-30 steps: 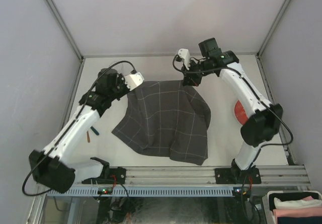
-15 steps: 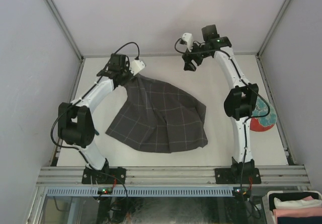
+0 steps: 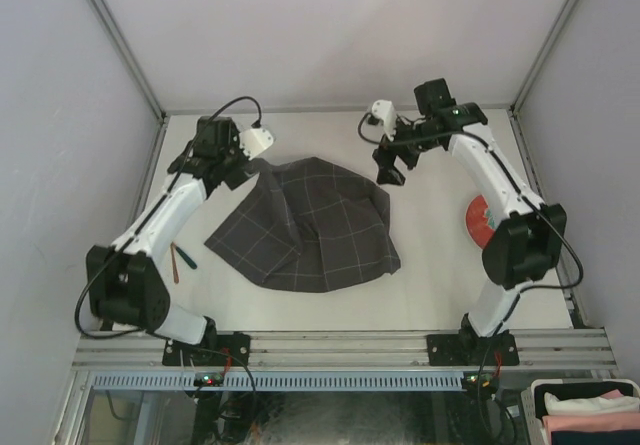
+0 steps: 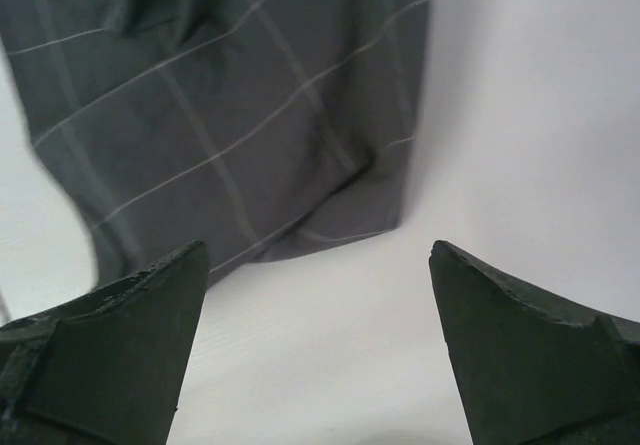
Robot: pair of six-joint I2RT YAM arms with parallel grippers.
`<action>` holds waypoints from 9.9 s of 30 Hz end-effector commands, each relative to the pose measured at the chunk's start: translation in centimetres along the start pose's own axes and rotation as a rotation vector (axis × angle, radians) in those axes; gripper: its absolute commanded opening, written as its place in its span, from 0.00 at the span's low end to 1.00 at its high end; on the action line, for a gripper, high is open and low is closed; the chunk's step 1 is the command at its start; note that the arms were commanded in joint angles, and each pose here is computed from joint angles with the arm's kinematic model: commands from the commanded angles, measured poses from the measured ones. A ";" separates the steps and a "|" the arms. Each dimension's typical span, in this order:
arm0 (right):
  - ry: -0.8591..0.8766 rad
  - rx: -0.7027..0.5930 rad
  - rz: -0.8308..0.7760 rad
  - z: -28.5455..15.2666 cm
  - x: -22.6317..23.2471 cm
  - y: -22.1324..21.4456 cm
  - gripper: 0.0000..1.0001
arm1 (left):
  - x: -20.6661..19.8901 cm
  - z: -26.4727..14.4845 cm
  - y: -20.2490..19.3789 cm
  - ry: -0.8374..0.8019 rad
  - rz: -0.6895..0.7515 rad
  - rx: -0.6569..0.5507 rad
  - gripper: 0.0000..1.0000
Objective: Set the dinner table for one person
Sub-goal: Flatten out the napkin at the center of the board.
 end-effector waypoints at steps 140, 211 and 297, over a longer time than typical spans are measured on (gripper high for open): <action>0.162 -0.037 -0.278 2.7 8.1 5.0 1.00 | -0.6 -10.2 1.4 0.006 -0.055 -0.041 1.00; 0.171 0.201 -0.143 6.6 14.0 -11.9 1.00 | -3.0 -9.6 -1.2 0.028 -0.145 -0.046 1.00; 0.034 0.111 -0.058 2.5 6.8 -2.3 0.00 | -13.2 -7.2 2.8 -0.319 -0.077 -0.174 1.00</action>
Point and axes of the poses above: each gripper's point midway between its finger pads, its own z axis out along the fingers, its own x axis along the line the jaws close on, y = z × x, the point moved 2 cm from there along -z, back along the fingers, and after that the axes turned 7 degrees about z, right-handed, at the moved point
